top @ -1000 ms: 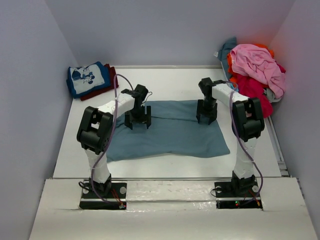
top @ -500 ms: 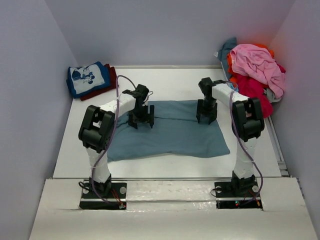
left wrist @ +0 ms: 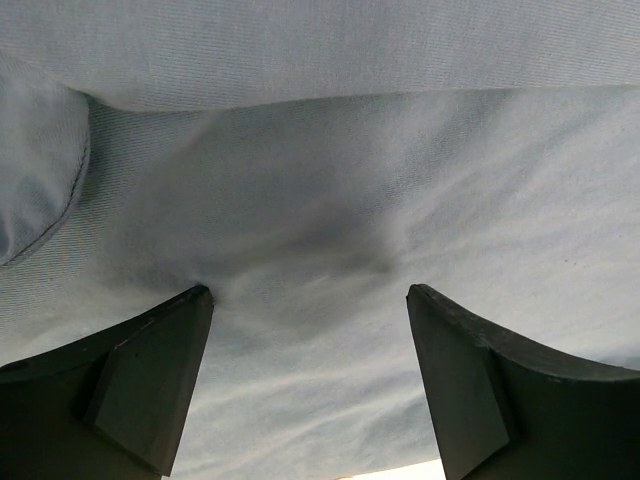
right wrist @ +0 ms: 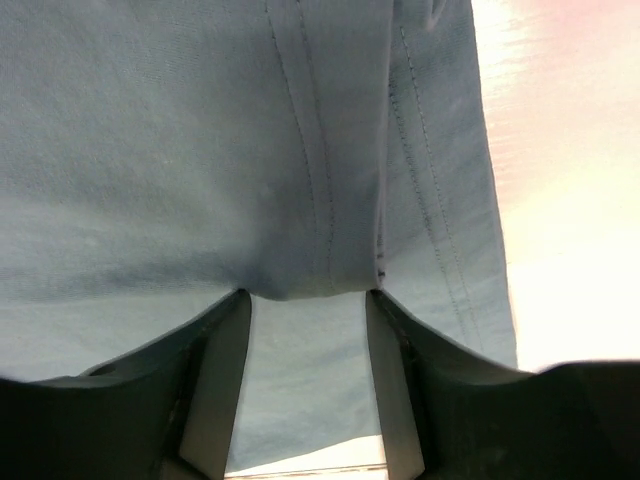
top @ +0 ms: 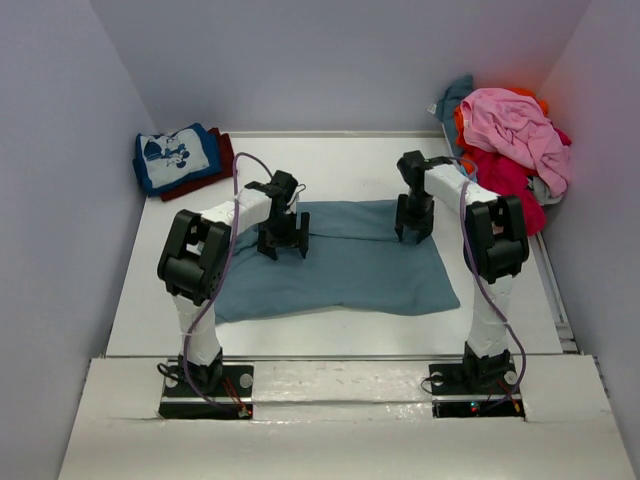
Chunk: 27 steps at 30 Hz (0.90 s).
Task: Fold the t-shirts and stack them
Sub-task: Fold the flattened tshirt in 1/3 of the way
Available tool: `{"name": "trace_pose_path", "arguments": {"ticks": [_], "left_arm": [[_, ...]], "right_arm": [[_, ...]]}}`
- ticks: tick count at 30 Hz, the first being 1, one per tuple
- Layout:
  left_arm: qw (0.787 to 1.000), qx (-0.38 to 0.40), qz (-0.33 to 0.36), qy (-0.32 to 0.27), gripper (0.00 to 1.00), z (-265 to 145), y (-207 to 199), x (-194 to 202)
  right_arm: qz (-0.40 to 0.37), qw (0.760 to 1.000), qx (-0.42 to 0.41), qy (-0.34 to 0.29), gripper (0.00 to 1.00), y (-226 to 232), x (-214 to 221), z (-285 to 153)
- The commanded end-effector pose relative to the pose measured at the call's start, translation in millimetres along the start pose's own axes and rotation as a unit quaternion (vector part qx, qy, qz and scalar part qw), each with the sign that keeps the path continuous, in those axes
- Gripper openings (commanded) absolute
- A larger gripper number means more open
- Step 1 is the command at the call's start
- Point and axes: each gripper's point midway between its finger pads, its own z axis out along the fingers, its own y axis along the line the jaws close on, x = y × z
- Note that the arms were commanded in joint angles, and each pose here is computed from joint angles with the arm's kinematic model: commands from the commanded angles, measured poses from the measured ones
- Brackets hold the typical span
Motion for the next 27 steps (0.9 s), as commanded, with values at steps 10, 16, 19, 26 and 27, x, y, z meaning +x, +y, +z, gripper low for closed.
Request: {"name": "trace_pose_path", "arguments": {"ticks": [10,16,19,26,27], "left_arm": [[0.999,0.025,0.008,0.028,0.92,14.9,-7.8,18.6],[0.999,0.023,0.009,0.030,0.92,14.8,-6.6,20.5],[0.999,0.023,0.009,0.030,0.92,14.9,-6.4,21.1],[0.999,0.024,0.010,0.030,0.92,14.4,-6.7,20.9],[0.999,0.025,0.010,0.029,0.92,14.0,-6.9,20.7]], "right_arm": [[0.008,1.000,0.010,-0.012,0.07,-0.1,-5.2,-4.4],[0.006,1.000,0.022,-0.014,0.07,-4.3,-6.4,-5.8],[0.006,1.000,0.028,-0.012,0.18,-6.3,-6.3,-7.6],[0.005,0.999,0.048,-0.009,0.46,-14.9,-2.0,-3.8],[0.004,0.999,0.048,-0.008,0.46,-14.8,-1.3,-2.0]]}}
